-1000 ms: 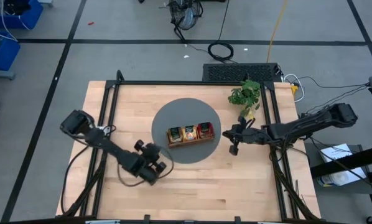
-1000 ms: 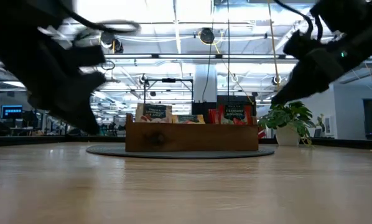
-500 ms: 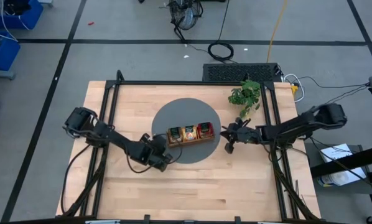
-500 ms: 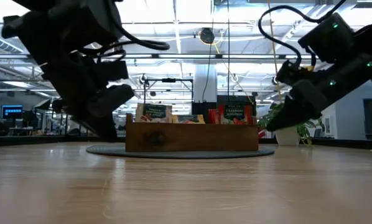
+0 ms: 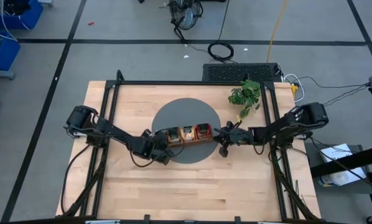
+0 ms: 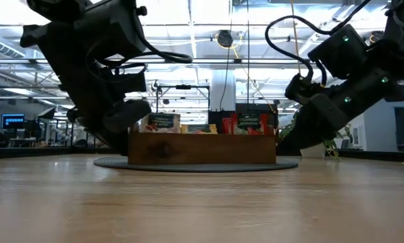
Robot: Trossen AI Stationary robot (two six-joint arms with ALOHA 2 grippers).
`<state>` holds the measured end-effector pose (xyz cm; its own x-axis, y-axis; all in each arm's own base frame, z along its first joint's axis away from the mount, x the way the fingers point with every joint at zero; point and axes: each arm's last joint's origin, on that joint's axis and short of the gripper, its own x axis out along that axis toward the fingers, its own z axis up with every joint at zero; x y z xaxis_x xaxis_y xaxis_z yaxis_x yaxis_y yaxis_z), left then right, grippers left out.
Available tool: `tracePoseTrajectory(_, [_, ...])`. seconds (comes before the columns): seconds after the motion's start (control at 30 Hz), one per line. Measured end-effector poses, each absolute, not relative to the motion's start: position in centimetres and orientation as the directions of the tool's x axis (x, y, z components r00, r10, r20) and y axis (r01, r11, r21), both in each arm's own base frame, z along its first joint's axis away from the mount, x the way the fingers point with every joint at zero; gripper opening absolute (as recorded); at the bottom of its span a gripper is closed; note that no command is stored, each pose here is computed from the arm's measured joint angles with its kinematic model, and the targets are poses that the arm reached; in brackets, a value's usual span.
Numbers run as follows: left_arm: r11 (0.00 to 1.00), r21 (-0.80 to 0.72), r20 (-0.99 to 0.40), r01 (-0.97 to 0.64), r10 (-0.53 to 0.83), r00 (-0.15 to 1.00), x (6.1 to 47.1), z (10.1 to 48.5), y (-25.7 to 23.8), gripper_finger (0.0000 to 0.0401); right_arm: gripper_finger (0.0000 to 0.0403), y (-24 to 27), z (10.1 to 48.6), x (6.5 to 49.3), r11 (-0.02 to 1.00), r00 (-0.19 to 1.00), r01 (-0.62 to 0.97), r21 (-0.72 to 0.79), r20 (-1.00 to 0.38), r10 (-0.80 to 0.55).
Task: Pick & Place Tea
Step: Return to Home Position
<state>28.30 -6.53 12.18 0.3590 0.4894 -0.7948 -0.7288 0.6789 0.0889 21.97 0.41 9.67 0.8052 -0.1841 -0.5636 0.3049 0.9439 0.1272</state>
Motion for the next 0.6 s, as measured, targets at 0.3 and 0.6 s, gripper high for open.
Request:
tracePoseTrajectory(0.3, [0.677,0.099,-0.797,-0.729,0.492,0.349,28.4,12.2,-6.1,0.0004,0.0001,1.3,9.9,22.4,0.957,0.823,0.242,0.159,-0.556,-0.116])
tracePoseTrajectory(0.6, [0.685,0.106,-0.798,-0.721,0.491,0.349,28.4,12.1,-6.1,0.0007,0.0000,1.6,9.8,22.3,0.964,0.824,0.220,0.151,-0.558,-0.101])
